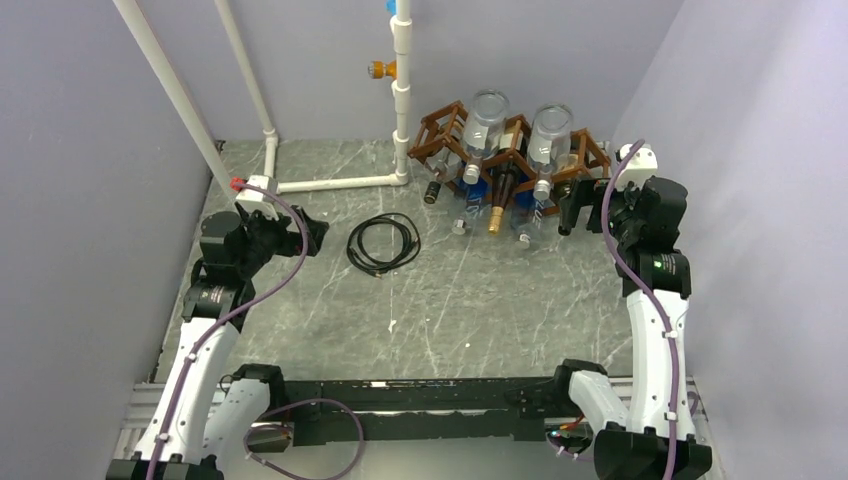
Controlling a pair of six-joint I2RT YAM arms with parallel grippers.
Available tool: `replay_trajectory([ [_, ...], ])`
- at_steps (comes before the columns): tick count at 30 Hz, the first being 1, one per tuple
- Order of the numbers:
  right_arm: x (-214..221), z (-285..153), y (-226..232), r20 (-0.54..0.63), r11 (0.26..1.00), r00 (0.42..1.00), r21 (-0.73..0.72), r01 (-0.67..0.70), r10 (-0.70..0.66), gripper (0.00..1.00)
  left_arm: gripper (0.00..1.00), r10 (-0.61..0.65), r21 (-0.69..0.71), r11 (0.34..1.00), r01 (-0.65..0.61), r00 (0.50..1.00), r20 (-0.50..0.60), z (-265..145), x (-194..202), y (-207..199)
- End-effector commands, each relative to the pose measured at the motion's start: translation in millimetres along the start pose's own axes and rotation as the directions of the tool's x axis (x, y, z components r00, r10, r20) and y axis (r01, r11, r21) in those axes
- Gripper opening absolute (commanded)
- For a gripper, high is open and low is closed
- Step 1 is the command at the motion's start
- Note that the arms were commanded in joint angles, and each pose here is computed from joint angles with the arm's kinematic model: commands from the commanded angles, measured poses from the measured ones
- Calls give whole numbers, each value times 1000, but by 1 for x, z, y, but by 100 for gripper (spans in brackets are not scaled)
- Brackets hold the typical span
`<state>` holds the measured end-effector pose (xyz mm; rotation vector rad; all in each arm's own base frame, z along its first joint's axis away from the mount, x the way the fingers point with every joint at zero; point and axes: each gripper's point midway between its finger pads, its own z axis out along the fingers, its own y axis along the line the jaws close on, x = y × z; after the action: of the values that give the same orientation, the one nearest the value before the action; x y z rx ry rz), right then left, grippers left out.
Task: Take the wine bottle off the wine rack
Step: Pick up the wine bottle from the wine rack.
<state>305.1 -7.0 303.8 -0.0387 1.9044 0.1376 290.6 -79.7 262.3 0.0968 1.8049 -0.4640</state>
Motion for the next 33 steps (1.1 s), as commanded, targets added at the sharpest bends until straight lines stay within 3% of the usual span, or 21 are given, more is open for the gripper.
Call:
replay_trajectory([
  [1,-23,-12,6,51,1000,999,-16,10,-9,100,99,18,98,995,-16,1000,-24,2,-2,-16],
  [7,-13,-12,32,31,971,991,-194,136,-132,100,99,66,123,991,-61,997,-36,4,8,-16],
  [12,1,-22,76,46,821,955,-500,277,-294,100,99,55,177,983,-46,997,-47,6,12,-24],
  [18,5,-12,80,-42,824,969,-537,184,-244,100,99,47,228,973,-35,998,-49,3,12,-34],
  [33,-21,6,67,-52,875,980,-461,146,-191,100,99,26,308,951,-22,1000,-11,-9,2,-54],
])
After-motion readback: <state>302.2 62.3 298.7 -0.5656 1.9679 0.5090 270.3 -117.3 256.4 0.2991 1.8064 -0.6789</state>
